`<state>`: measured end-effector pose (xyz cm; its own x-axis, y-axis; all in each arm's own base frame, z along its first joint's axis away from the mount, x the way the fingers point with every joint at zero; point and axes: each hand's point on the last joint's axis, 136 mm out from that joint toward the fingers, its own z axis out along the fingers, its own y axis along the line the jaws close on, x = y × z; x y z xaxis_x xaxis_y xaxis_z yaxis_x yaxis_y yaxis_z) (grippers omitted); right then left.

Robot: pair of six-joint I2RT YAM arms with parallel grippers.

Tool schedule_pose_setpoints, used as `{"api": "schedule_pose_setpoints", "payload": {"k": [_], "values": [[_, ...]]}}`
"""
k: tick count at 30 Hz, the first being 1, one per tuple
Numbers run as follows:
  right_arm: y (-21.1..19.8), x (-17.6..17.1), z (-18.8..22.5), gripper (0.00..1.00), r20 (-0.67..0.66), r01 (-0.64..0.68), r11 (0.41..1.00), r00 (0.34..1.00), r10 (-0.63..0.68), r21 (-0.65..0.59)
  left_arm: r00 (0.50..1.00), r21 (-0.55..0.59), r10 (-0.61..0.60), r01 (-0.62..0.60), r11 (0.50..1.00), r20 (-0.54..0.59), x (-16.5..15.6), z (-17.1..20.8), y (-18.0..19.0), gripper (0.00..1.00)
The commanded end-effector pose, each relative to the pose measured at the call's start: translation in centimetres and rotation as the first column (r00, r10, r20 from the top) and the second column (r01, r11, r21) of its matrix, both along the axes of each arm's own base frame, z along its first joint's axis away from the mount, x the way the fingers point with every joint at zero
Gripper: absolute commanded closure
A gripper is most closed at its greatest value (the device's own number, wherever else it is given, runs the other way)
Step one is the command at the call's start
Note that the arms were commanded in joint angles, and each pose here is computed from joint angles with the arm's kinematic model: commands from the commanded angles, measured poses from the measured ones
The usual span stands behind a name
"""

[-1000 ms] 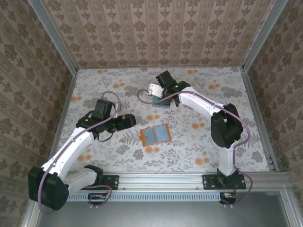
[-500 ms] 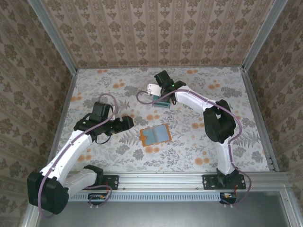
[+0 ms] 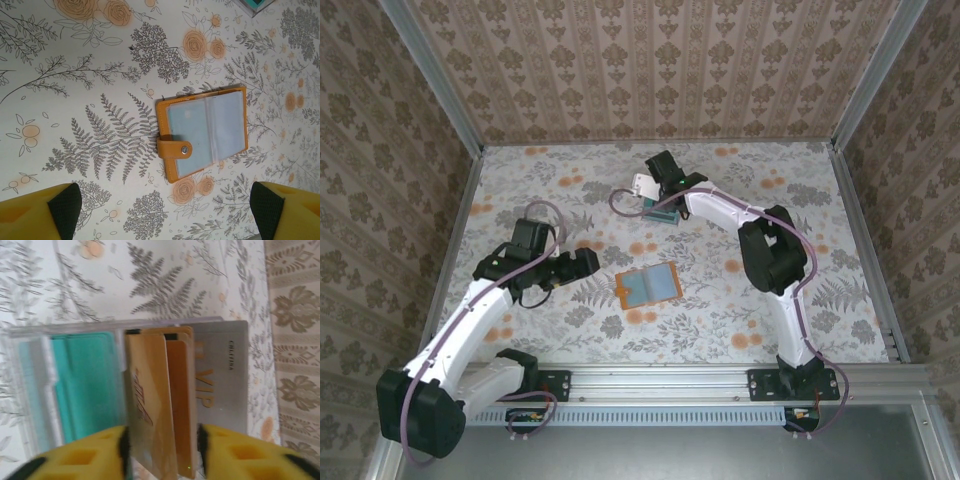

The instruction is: Take the credit cards out of the card holder

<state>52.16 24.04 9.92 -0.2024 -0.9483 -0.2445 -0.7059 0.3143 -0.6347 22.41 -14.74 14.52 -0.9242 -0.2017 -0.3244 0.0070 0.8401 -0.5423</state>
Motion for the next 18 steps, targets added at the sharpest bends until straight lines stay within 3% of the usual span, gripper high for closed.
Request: {"api": "schedule_pose_setpoints", "payload": {"k": [1, 12, 13, 18], "values": [[-1.4, 2.4, 2.3, 0.5, 0.109, 0.104, 0.994, 0.988, -0.107, 0.027, 1.0, 0.001, 0.015, -0.015, 1.0, -0.014, -0.5, -0.3, 0.4, 0.09], [-2.1, 1.0, 6.9, 0.54, 0.114, 0.209, 0.956, 0.965, -0.236, 0.208, 1.0, -0.027, 0.008, -0.009, 1.0, -0.011, 0.0, -0.5, -0.2, 0.06], [-2.2, 0.5, 7.4, 0.55, 0.1, 0.227, 0.944, 0.961, -0.257, 0.241, 1.0, -0.032, 0.007, -0.007, 0.999, -0.015, 0.1, -0.6, -0.3, 0.0], [-2.1, -3.0, 9.7, 0.57, -0.03, 0.309, 0.854, 0.945, -0.327, 0.419, 1.0, -0.067, -0.003, 0.002, 0.998, -0.015, 0.3, -1.1, -1.2, 0.0]]}}
